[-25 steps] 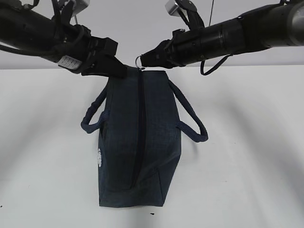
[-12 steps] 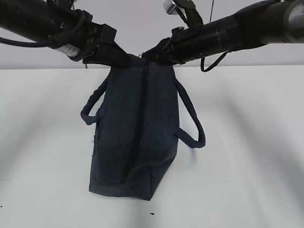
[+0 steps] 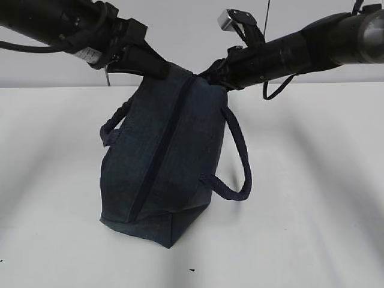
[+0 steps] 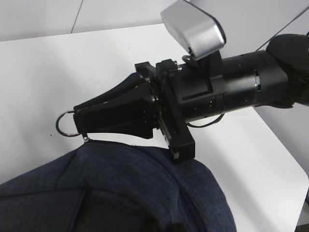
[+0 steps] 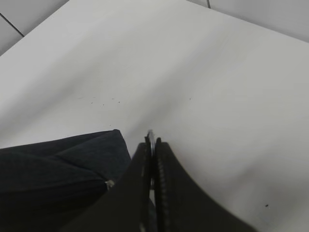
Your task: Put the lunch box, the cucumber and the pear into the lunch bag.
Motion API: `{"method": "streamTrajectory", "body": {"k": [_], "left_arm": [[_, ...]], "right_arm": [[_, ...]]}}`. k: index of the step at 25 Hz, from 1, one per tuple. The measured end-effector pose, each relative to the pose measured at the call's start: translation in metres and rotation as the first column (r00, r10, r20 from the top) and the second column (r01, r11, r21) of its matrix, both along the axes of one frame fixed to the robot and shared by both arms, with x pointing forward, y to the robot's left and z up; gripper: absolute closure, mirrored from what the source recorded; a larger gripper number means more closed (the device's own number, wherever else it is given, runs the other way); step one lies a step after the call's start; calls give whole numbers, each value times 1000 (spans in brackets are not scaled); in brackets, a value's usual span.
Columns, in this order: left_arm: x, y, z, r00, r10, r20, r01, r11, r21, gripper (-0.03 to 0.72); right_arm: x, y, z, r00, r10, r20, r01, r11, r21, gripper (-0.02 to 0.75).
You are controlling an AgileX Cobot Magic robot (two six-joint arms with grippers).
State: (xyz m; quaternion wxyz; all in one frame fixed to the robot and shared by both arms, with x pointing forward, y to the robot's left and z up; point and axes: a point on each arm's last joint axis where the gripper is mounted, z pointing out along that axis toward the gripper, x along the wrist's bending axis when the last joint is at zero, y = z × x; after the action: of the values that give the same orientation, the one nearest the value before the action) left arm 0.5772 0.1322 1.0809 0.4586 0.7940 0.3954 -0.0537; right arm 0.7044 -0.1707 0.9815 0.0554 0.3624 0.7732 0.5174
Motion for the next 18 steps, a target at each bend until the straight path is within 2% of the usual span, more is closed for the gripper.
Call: {"method": "streamTrajectory", "body": {"k": [10, 14, 18], "left_arm": [[3, -2, -4, 1000, -3, -13, 3, 1000, -17, 679], [10, -6, -17, 998, 10, -57, -12, 999, -41, 679], [25, -8, -35, 994, 74, -75, -78, 996, -46, 679]], "right_arm": [[1, -1, -5, 1000, 2, -25, -2, 1000, 16, 732], [2, -5, -6, 1000, -3, -20, 2, 1000, -6, 732], [3, -13, -7, 1000, -5, -7, 5, 999, -51, 731]]}}
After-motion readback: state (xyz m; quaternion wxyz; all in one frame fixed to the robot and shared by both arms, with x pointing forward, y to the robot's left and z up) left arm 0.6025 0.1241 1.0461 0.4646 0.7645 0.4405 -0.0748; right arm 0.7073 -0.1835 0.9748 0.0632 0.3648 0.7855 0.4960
